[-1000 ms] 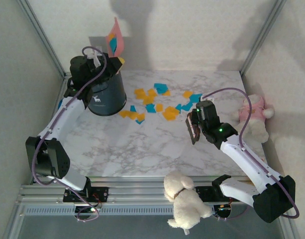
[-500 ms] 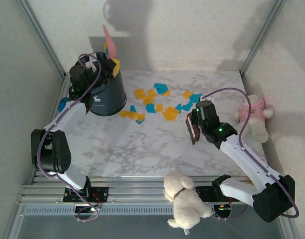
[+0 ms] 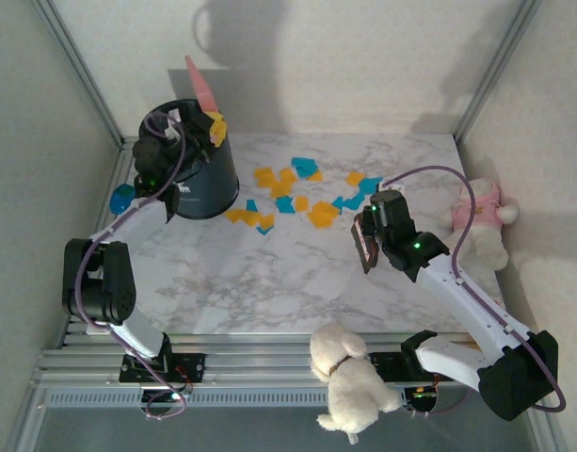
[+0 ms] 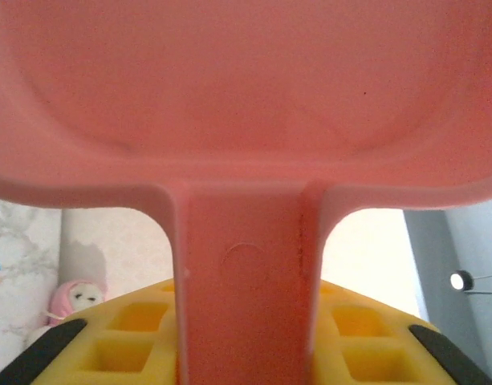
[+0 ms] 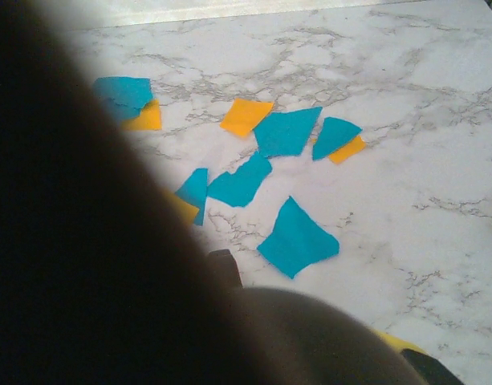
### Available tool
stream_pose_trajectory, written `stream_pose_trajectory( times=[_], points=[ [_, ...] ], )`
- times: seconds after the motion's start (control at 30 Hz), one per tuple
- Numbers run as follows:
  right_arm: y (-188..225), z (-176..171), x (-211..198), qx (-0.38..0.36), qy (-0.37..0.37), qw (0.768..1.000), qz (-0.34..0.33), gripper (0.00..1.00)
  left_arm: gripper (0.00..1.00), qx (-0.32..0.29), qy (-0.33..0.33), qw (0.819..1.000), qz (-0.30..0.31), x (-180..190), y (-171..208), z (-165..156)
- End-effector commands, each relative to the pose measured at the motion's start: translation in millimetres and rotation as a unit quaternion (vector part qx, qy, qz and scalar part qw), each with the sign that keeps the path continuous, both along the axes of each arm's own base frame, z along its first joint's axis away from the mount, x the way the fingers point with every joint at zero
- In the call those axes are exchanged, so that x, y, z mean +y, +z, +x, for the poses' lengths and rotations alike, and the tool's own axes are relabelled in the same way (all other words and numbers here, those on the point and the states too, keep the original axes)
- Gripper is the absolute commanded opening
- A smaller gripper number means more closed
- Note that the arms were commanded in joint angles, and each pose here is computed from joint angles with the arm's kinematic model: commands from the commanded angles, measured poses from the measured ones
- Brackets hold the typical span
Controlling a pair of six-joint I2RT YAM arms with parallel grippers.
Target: Sweep away the paper scraps from the table
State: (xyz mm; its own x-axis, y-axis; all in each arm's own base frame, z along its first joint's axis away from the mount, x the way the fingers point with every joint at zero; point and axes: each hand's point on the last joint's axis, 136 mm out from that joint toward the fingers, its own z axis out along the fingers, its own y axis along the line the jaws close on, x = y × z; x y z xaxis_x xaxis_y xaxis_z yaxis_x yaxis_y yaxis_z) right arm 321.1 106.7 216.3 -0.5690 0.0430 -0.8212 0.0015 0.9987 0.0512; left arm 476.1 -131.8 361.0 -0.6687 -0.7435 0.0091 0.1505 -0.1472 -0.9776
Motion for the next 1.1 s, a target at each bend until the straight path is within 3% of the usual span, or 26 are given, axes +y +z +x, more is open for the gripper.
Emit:
stream_pose_trajectory(
  times=[0.0,0.3,0.53,0.83,0.97,1.07],
  points=[
    [7,2,-2,-0.009,-0.008,1.000,0.000,0.00,0.00,-0.046,0.005,0.998,-0.036,9,26,-7],
    [9,2,-1,-0.012,-0.006,1.000,0.002,0.00,0.00,-0.053,0.000,0.994,-0.091,15,31,-16],
    [10,2,-1,-0.013,-0.006,1.000,0.003,0.00,0.00,-0.064,0.006,0.997,-0.051,12,36,-18],
    [12,3,1,-0.016,-0.004,1.000,0.010,0.00,0.00,-0.058,0.033,0.991,0.113,4,33,-16],
    [12,2,2,-0.017,-0.003,1.000,0.016,0.00,0.00,-0.051,0.042,0.975,0.210,1,26,-19],
    [12,3,4,-0.017,0.003,1.000,0.023,0.00,0.00,-0.054,0.046,0.953,0.295,-4,23,-22]
  ],
)
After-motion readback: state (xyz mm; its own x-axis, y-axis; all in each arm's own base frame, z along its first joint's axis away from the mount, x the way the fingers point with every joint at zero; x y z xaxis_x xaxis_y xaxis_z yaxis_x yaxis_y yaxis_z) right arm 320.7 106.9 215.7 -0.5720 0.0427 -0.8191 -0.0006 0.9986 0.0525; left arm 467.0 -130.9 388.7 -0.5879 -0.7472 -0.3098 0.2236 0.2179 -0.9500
